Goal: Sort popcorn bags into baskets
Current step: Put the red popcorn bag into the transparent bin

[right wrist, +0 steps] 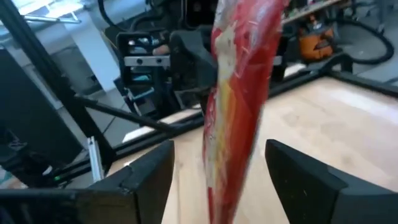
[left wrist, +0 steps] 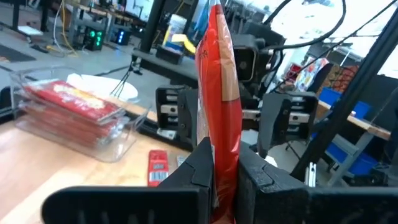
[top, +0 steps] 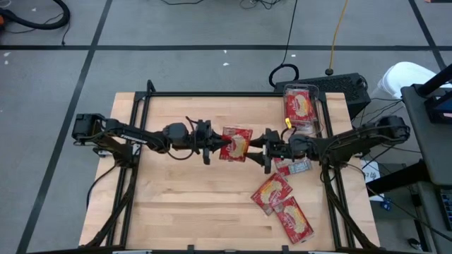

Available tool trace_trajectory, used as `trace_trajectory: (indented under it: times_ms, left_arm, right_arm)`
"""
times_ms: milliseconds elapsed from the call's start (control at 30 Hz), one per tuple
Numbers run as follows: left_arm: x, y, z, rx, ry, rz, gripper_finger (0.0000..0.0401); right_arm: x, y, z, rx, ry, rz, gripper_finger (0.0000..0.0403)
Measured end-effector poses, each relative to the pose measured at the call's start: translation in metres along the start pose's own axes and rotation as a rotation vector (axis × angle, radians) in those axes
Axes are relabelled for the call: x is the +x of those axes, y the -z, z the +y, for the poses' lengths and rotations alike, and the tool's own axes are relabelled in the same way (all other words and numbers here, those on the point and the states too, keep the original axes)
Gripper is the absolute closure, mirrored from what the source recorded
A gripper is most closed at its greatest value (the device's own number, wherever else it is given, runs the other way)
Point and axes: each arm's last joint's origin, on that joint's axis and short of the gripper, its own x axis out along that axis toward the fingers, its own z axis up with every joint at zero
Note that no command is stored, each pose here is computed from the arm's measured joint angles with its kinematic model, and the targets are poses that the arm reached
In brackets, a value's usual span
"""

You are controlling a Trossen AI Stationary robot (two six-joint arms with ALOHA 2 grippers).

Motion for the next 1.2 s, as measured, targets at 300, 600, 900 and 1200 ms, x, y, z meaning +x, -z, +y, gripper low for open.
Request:
trace_trajectory:
  times_ms: [300,600,900,1200]
  left_arm:
    - [0.0,-0.005,-0.001,0.012,-0.014,-0.058,0.0371]
    - [0.0,-0.006,0.001,0.059,-0.071,-0.08,0.0371]
    - [0.0,-0.007,0.002,0.068,-0.078,-0.085,0.037]
    - [-0.001,-0.009,0.008,0.066,-0.096,-0.093,0.037]
  right_arm:
    - [0.002,-0.009,-0.015,0.007,0.052,-0.045,0.0223]
    - [0.004,-0.015,-0.023,0.0,0.001,-0.065,0.0299]
    - [0.004,-0.019,-0.025,-0.082,0.001,-0.088,0.0331]
    - [0.009,-0.021,-0.037,-0.064,-0.09,-0.08,0.0291]
